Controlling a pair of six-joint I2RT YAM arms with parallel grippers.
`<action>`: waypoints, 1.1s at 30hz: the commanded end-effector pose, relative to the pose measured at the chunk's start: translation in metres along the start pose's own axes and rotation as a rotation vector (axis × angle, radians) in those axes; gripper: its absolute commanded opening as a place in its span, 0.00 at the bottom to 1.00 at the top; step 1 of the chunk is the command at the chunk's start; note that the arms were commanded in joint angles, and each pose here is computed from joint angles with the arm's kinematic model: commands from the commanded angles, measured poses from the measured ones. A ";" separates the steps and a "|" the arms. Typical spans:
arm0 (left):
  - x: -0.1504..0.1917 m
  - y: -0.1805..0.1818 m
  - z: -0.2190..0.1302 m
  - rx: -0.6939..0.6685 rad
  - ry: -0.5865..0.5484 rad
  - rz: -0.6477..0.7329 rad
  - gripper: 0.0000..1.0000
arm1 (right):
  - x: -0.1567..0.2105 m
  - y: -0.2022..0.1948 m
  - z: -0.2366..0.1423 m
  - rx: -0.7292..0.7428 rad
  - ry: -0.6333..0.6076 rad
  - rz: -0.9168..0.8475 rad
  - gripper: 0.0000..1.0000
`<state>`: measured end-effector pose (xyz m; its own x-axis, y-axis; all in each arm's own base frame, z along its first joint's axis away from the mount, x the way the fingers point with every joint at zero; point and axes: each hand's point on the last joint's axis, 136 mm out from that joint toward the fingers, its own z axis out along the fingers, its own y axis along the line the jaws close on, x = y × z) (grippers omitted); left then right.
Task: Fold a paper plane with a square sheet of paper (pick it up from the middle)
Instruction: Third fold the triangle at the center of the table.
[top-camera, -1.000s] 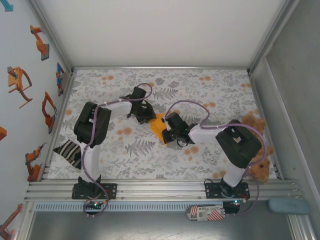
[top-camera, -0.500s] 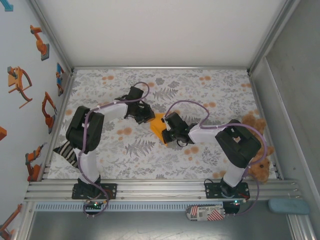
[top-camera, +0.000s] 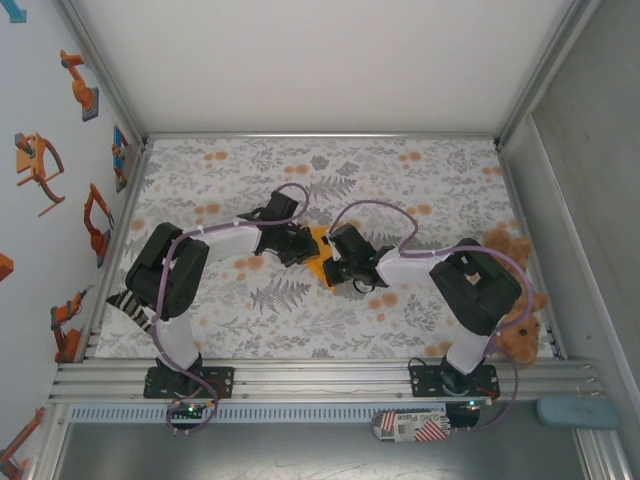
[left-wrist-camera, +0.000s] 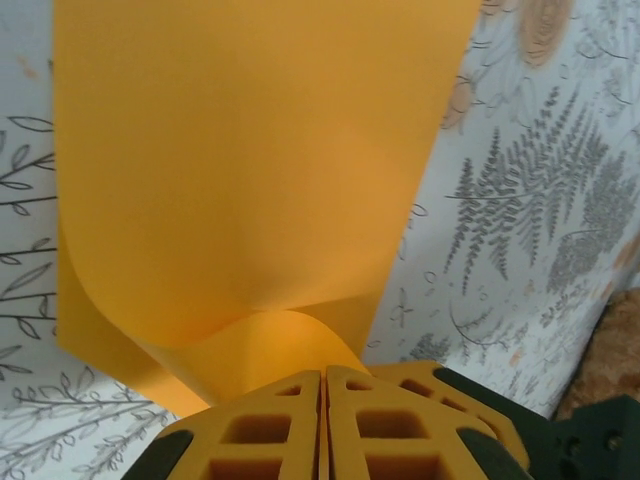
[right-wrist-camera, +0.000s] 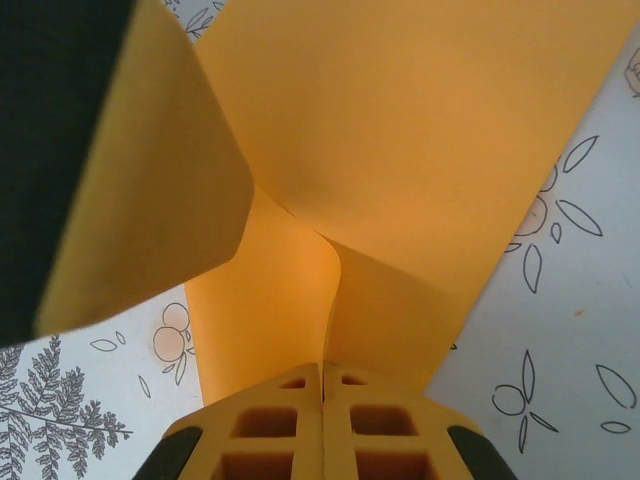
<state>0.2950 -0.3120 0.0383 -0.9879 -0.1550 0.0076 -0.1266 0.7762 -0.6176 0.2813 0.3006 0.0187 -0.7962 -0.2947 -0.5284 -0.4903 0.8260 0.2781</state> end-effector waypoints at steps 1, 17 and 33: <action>0.005 0.007 0.005 -0.012 0.019 -0.036 0.09 | 0.005 -0.005 0.004 0.014 0.030 0.017 0.00; 0.016 0.032 0.015 -0.091 0.044 -0.077 0.09 | 0.005 -0.006 0.006 0.019 0.040 0.019 0.00; 0.020 0.046 0.016 -0.138 0.044 -0.090 0.09 | 0.006 -0.006 0.007 0.019 0.047 0.023 0.00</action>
<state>0.2824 -0.2994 0.0138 -0.9809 -0.1855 0.0576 -0.1857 0.8085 -0.5584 0.2836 0.3033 0.0183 -0.7973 -0.2951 -0.5266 -0.4906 0.8250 0.2804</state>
